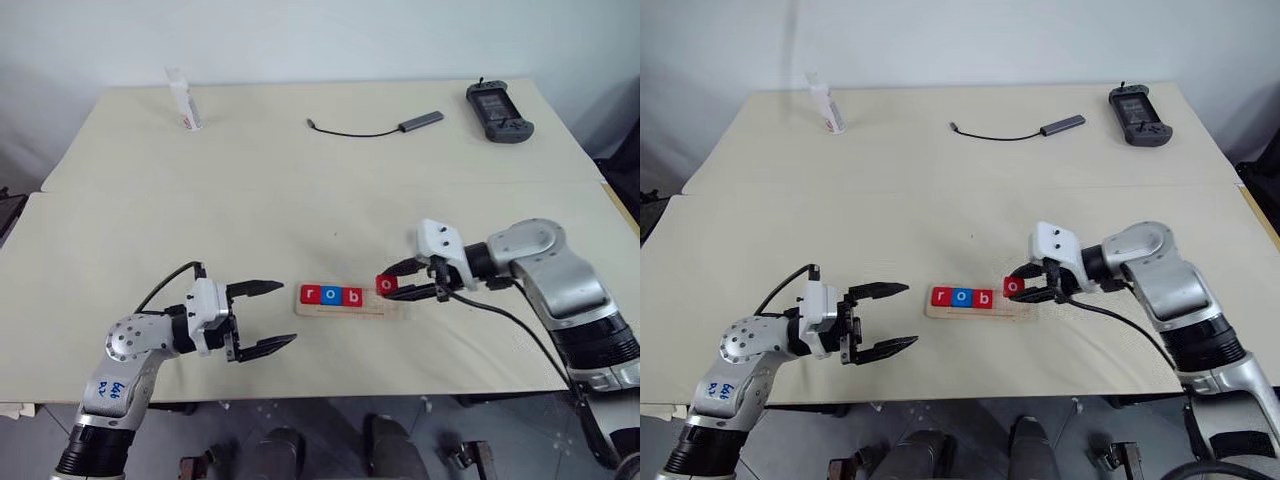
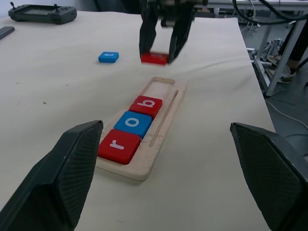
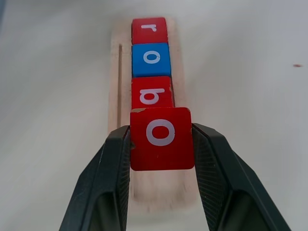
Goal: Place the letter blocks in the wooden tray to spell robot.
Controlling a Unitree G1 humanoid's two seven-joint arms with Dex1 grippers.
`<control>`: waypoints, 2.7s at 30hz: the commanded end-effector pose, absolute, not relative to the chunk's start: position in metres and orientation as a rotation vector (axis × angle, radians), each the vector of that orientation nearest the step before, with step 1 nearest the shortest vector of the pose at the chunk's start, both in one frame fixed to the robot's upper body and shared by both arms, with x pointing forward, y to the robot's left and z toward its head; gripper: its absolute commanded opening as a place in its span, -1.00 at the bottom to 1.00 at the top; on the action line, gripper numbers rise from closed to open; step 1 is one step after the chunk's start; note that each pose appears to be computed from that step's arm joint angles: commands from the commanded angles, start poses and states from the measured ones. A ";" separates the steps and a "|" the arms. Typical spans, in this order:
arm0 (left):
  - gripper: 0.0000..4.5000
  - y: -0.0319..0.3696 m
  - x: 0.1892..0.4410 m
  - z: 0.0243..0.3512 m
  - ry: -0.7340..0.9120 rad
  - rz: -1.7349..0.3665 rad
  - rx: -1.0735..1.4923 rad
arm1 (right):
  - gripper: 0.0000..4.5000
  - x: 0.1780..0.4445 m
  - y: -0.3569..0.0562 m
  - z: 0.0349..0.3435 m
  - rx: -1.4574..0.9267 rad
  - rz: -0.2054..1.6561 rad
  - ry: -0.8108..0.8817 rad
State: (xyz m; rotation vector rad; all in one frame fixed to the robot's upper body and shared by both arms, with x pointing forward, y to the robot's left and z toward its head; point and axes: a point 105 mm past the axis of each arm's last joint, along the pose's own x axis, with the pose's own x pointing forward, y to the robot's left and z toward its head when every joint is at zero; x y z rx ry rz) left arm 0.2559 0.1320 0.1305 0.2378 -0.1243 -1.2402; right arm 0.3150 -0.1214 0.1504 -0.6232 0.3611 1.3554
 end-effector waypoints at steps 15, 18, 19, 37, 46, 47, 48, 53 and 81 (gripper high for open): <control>1.00 0.133 0.258 0.137 -0.170 -1.196 0.266 | 0.98 0.324 -0.124 0.164 -0.610 1.287 0.309; 1.00 0.134 0.259 0.136 -0.169 -1.194 0.266 | 0.78 0.324 -0.135 0.167 -0.604 1.257 0.315; 1.00 0.134 0.259 0.136 -0.169 -1.194 0.267 | 0.66 0.322 -0.140 0.166 -0.606 1.252 0.325; 1.00 0.134 0.264 0.140 -0.177 -1.195 0.277 | -1.00 0.319 -0.128 0.142 -0.631 1.291 0.358; 1.00 0.136 0.262 0.139 -0.176 -1.173 0.277 | -1.00 0.316 -0.110 0.144 -0.621 1.346 0.333; 1.00 0.136 0.262 0.139 -0.176 -1.172 0.277 | -1.00 0.316 -0.111 0.144 -0.623 1.341 0.333; 1.00 0.136 0.262 0.139 -0.176 -1.172 0.277 | -1.00 0.316 -0.111 0.145 -0.625 1.338 0.333; 1.00 0.135 0.263 0.138 -0.175 -1.179 0.274 | -1.00 0.314 -0.135 0.161 -0.601 1.264 0.292; 1.00 0.137 0.290 0.142 -0.183 -1.200 0.238 | 0.98 0.286 -0.257 0.158 -0.233 0.484 -0.034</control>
